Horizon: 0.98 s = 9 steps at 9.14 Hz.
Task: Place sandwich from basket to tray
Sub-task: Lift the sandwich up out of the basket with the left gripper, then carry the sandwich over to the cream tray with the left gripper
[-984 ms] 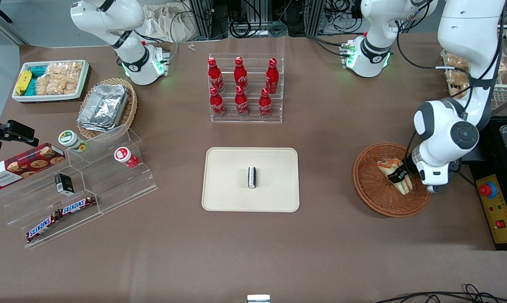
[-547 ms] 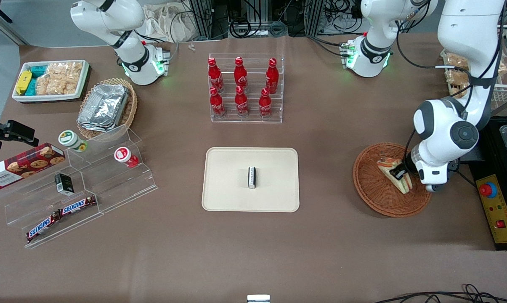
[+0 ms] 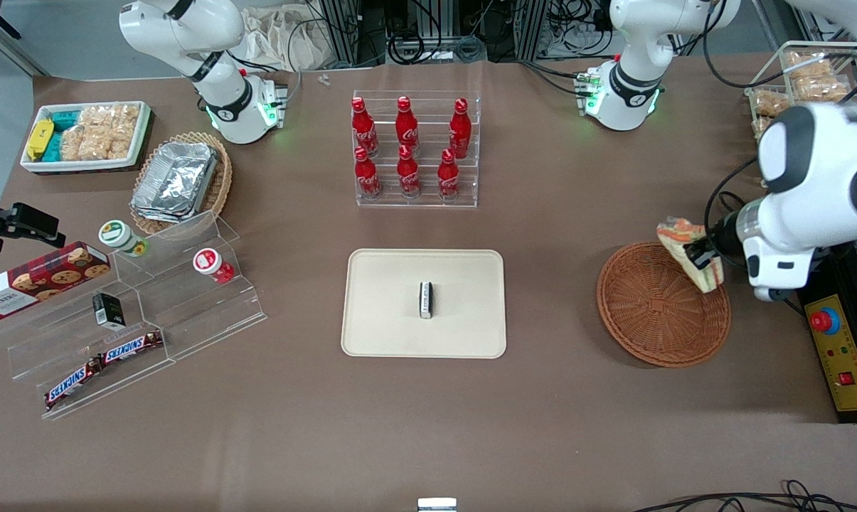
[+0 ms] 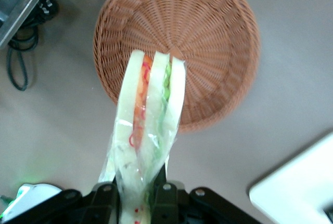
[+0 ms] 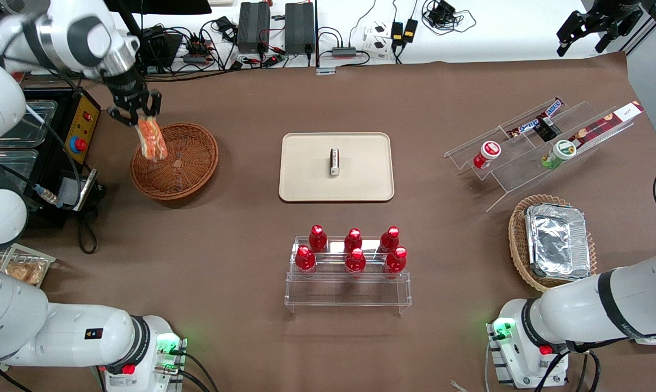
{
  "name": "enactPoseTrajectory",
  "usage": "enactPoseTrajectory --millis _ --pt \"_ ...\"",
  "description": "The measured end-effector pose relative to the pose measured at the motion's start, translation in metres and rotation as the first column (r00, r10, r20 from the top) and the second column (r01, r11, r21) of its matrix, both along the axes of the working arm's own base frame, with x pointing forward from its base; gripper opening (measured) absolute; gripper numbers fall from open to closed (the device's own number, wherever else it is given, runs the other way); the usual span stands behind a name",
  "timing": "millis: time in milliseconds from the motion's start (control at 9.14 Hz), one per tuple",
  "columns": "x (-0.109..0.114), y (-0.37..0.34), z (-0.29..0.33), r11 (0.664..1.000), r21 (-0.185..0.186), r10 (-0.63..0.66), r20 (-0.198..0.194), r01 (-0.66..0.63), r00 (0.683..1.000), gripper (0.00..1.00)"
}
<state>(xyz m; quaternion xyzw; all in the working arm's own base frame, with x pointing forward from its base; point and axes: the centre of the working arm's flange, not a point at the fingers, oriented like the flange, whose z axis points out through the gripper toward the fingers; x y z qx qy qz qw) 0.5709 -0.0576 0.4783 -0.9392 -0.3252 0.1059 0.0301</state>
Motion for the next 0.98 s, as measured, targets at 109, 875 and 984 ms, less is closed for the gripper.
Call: enactPoseTrajectory --millis 109,875,984 --pt "-0.003 -0.033 0.028 0.998 -0.009 -0.069 -0.004 0.069 0.998 0.24" --pt "-0.033 -0.233 0.011 0.891 -0.092 -0.448 -0.005 0.446 0.894 0.15" --pt "-0.033 -0.253 -0.001 0.879 -0.102 -0.468 0.016 0.467 0.884 0.15"
